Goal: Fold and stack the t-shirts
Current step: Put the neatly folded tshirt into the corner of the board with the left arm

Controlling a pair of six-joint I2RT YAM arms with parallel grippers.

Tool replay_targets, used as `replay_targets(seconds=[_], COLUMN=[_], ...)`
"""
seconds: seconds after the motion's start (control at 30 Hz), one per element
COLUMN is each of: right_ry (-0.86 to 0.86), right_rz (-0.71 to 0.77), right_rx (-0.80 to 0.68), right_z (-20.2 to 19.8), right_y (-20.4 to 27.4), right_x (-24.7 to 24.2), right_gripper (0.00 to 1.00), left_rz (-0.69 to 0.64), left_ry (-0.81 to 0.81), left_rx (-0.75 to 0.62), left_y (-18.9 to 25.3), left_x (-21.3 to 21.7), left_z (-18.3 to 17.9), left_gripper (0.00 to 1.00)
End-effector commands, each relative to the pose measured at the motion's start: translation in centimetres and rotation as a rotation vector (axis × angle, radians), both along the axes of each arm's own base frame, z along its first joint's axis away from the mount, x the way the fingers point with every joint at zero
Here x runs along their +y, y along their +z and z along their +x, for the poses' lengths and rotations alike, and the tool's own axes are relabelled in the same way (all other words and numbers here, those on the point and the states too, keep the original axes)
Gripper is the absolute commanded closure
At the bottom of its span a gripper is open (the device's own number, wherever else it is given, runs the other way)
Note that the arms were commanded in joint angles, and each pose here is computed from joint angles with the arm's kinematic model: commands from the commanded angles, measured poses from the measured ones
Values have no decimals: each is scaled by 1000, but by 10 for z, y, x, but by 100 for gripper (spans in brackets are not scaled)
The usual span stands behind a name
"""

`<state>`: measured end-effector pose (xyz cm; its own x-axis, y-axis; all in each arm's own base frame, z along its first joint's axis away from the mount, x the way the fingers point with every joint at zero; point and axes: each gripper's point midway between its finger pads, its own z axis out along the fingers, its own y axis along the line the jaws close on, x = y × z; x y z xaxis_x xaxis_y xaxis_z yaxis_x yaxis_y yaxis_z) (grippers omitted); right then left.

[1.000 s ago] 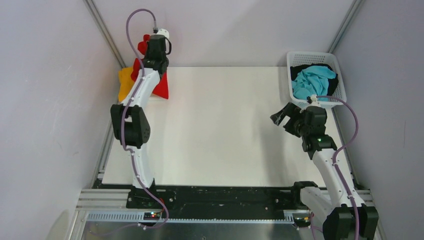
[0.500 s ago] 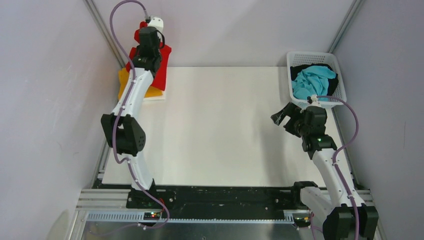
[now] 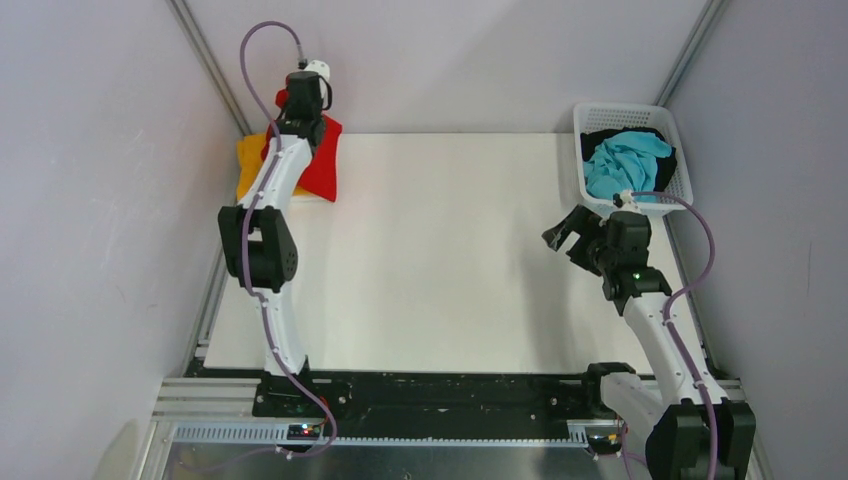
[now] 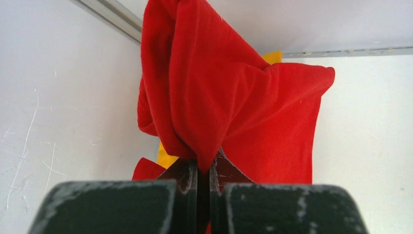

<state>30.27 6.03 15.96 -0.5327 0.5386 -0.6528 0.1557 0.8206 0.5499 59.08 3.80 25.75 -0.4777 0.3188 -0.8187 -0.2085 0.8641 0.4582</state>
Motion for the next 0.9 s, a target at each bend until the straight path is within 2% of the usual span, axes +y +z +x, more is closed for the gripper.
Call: replay_targets(seconds=[0.0,0.33,0.53,0.67,0.7,0.73,0.77,0.8,0.87], right_ry=[-10,-16,-4,3,3,5,6,7,5], right_rz=[-12,-10,-9,-15,-15,-15,-14,-14,-12], right_rx=[1,5,10,17,15,17,13,12,5], right_z=[2,-1,1,3,4,5,5,6,7], right_y=[-1,0,-3,-7,-6,-7,-7,-7,-5], right_x=[-3,-4,0,2,3,3,3,4,4], right_gripper=[1,0,0,0,0,0,0,0,0], left_rz=[-25,-123,-166,-175,-167,-166,-158,-155,-152], left_ry=[52,127,142,158,179,197,225,239,264], left_rx=[-125,-129,-91,-109,-113,-119,-125,-133,-148], left_y=[40,5,-36,-40,-39,-39,-38,-34,-26], left_x=[33,100,121,130,133,136,140,142,145], left_z=[10,29,43,51,50,50,48,46,41], left_gripper=[100,100,100,100,94,67,48,16,2])
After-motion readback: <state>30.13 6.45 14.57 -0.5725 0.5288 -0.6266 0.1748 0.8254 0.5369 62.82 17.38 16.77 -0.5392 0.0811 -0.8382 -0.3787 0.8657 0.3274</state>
